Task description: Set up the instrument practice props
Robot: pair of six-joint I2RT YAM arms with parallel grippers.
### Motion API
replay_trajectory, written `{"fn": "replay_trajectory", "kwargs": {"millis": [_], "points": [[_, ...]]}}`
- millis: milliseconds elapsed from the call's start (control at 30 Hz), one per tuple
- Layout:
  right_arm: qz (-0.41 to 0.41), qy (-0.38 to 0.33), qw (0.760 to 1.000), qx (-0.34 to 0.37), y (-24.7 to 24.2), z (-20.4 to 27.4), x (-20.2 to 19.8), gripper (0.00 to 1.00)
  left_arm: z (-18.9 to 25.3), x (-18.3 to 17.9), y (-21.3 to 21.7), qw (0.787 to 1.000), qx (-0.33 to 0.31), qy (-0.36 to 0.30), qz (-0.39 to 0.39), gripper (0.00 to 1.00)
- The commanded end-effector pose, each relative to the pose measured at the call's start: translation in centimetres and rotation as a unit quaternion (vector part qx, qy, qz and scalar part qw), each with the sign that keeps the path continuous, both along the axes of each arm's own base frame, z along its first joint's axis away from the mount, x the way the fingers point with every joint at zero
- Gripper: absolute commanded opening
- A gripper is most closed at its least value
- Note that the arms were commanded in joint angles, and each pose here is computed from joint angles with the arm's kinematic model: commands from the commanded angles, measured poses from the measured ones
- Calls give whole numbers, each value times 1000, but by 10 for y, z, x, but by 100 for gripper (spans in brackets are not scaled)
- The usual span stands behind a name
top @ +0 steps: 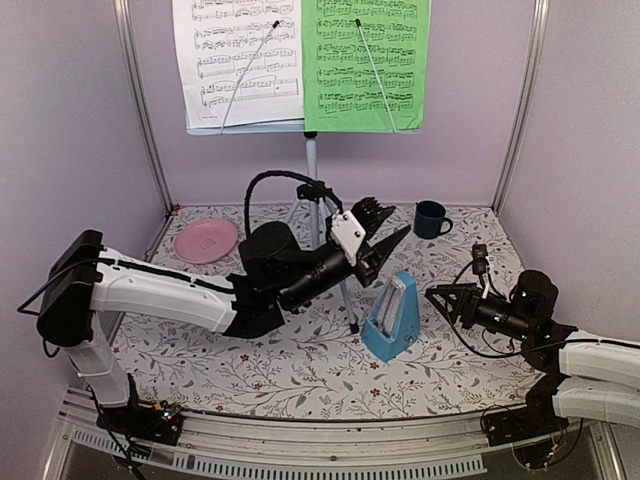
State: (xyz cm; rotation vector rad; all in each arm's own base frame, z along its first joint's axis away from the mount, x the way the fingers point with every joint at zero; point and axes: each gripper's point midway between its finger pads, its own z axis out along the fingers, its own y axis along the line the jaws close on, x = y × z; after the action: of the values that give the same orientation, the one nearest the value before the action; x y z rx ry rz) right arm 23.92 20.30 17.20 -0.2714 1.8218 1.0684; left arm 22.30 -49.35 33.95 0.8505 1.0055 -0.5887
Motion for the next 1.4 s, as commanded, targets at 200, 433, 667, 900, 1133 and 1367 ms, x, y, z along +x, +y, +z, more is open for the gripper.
{"fn": "replay_trajectory", "kwargs": {"millis": [200, 433, 667, 900, 1133, 1367], "points": [[-44, -29, 999, -4, -8, 13, 11, 73, -40, 8, -3, 995, 23, 89, -47, 89], [-84, -14, 996, -5, -21, 8, 13, 81, -97, -3, -27, 967, 26, 222, -125, 99], [-99, -5, 995, -8, -26, 4, 15, 83, -170, 22, -42, 957, 67, 281, -35, 99], [-107, 0, 994, -10, -27, 2, 17, 85, -219, 32, -45, 939, 90, 332, 7, 92], [-112, 4, 994, -9, -29, 1, 18, 87, -247, 36, -52, 924, 110, 364, 33, 88], [-115, 5, 993, -8, -30, 1, 18, 89, -255, 38, -54, 919, 116, 374, 45, 91]]}}
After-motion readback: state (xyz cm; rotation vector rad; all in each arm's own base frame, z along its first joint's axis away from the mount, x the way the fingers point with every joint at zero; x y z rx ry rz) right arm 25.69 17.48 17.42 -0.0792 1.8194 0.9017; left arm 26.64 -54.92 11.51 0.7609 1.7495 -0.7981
